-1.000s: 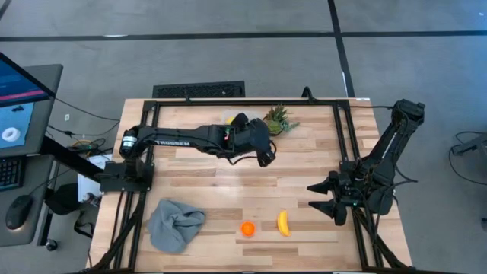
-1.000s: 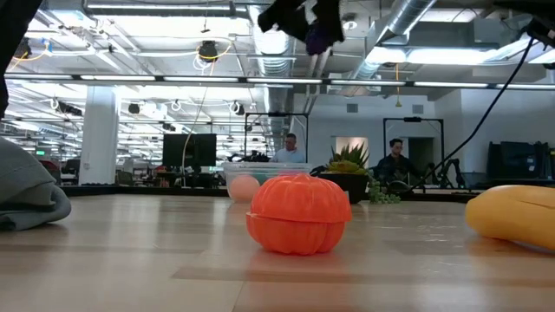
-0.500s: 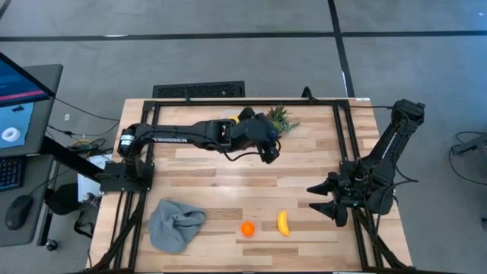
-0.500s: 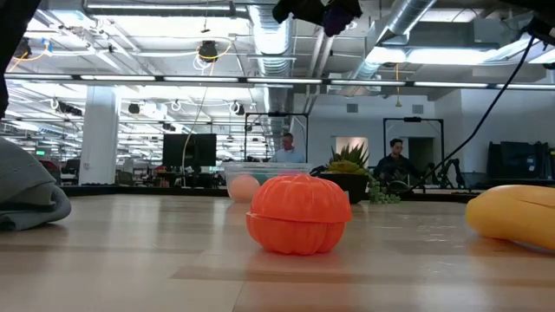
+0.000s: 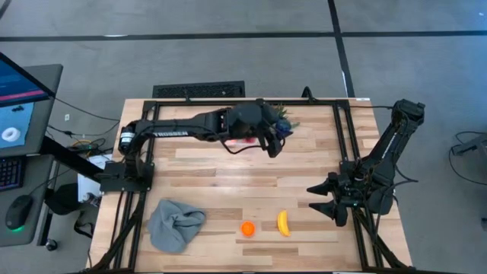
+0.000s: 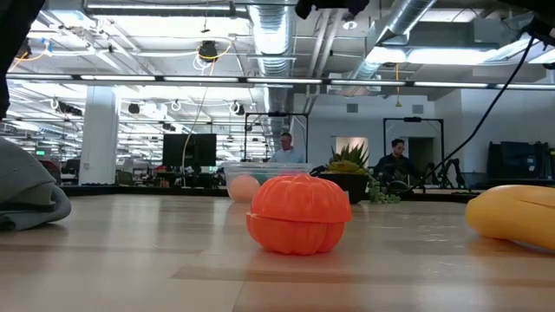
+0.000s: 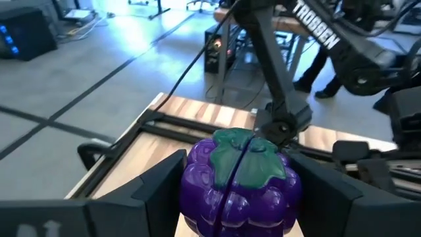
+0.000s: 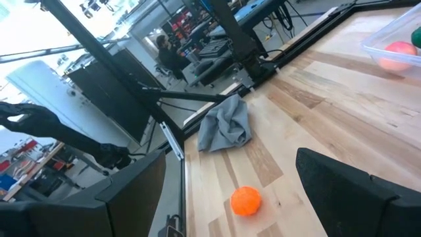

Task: Pick and placing Produce into tupperware
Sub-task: Put the violet grapes into the transparent container

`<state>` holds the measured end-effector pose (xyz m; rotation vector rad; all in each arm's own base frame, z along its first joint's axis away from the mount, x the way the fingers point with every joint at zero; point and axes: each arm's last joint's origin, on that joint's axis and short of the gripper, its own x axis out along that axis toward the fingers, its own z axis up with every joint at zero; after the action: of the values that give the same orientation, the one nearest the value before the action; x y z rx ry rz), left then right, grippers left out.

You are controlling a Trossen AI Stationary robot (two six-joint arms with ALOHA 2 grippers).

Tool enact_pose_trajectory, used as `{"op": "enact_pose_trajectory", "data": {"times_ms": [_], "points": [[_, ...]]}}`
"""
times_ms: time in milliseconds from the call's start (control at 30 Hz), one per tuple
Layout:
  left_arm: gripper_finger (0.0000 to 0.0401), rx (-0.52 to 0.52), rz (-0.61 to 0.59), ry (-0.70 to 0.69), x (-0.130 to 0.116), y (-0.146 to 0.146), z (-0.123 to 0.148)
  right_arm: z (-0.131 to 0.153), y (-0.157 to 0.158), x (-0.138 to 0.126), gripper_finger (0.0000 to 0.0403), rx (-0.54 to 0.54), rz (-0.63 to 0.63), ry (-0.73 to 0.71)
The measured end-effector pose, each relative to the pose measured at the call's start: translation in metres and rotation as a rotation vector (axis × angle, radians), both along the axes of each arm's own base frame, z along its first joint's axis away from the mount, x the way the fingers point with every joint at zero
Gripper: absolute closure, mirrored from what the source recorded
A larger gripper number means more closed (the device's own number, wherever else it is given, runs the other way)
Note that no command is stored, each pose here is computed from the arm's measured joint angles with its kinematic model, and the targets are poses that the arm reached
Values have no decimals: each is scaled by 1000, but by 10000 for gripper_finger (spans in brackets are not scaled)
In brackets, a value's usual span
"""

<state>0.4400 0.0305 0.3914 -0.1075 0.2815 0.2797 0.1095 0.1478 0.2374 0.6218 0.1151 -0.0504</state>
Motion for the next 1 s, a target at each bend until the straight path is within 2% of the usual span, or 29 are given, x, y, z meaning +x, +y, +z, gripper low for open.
{"op": "enact_pose_trajectory", "data": {"times_ms": [200,533,733,1000], "points": [[175,-3,-35,-26,-1,12,4,0,0,0,40,12,-3,2],[175,21,-66,-120,-15,33,26,-1,-1,0,40,27,-11,3],[175,46,-52,-131,-29,46,39,-1,-3,4,40,33,-34,3],[175,76,-95,-222,-53,60,66,-1,-7,8,40,35,-68,1]]}}
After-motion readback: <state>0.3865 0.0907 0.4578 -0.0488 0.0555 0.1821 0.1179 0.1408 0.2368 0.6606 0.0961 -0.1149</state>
